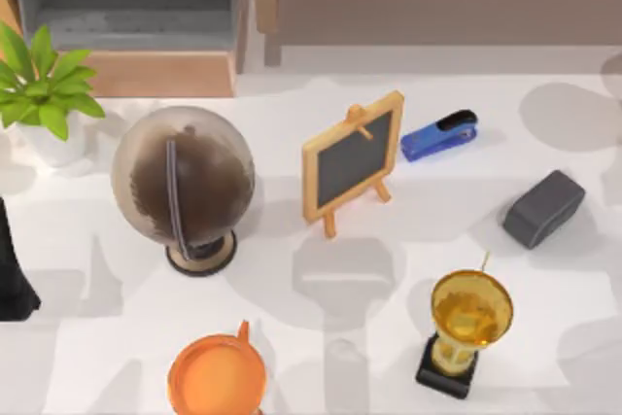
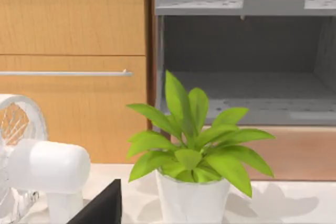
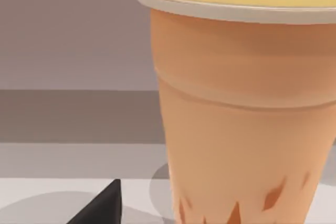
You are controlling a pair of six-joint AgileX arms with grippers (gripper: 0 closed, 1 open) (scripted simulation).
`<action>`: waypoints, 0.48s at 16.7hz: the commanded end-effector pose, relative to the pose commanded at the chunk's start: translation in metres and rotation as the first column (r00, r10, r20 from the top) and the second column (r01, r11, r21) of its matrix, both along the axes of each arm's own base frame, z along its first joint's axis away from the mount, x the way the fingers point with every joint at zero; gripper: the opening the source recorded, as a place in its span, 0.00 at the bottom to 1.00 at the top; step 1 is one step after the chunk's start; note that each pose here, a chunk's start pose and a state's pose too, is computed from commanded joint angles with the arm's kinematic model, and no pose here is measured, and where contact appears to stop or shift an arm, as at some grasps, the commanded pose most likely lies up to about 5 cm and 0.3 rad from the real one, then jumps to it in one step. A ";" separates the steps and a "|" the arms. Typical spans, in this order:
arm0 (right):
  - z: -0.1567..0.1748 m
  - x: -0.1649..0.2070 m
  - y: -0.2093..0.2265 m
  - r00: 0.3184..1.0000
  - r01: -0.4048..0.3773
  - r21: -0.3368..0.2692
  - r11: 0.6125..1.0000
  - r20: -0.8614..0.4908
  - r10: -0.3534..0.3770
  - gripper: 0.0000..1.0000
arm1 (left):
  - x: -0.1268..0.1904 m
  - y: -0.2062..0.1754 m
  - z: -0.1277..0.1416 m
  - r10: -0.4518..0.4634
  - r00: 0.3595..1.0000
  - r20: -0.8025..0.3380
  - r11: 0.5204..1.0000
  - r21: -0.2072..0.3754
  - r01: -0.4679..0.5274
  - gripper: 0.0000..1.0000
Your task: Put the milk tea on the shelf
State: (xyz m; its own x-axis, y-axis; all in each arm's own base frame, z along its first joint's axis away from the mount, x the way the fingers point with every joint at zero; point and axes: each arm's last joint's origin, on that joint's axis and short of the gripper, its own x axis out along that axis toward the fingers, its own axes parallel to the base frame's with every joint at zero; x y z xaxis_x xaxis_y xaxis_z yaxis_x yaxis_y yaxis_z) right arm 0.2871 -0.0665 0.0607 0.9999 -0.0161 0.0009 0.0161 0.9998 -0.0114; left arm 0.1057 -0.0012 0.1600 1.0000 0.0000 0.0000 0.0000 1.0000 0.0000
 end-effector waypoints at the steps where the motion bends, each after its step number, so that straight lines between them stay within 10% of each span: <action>1: 0.000 0.000 0.000 1.000 0.000 0.000 1.000 0.000 0.000 1.00 | 0.000 0.000 0.000 0.000 1.000 0.000 1.000 0.000 0.000 1.00; 8: -0.001 0.009 0.000 1.000 -0.001 0.000 1.000 -0.002 0.001 1.00 | 0.000 0.000 0.000 0.000 1.000 0.000 1.000 0.000 0.000 1.00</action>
State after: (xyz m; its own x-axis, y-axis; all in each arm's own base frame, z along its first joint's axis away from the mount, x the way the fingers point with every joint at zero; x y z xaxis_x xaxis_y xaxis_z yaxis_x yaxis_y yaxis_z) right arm 0.2961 -0.0661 0.0600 0.9999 -0.0152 -0.0012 0.0152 0.9998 -0.0111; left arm 0.1057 -0.0012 0.1600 1.0000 0.0000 0.0000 0.0000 1.0000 0.0000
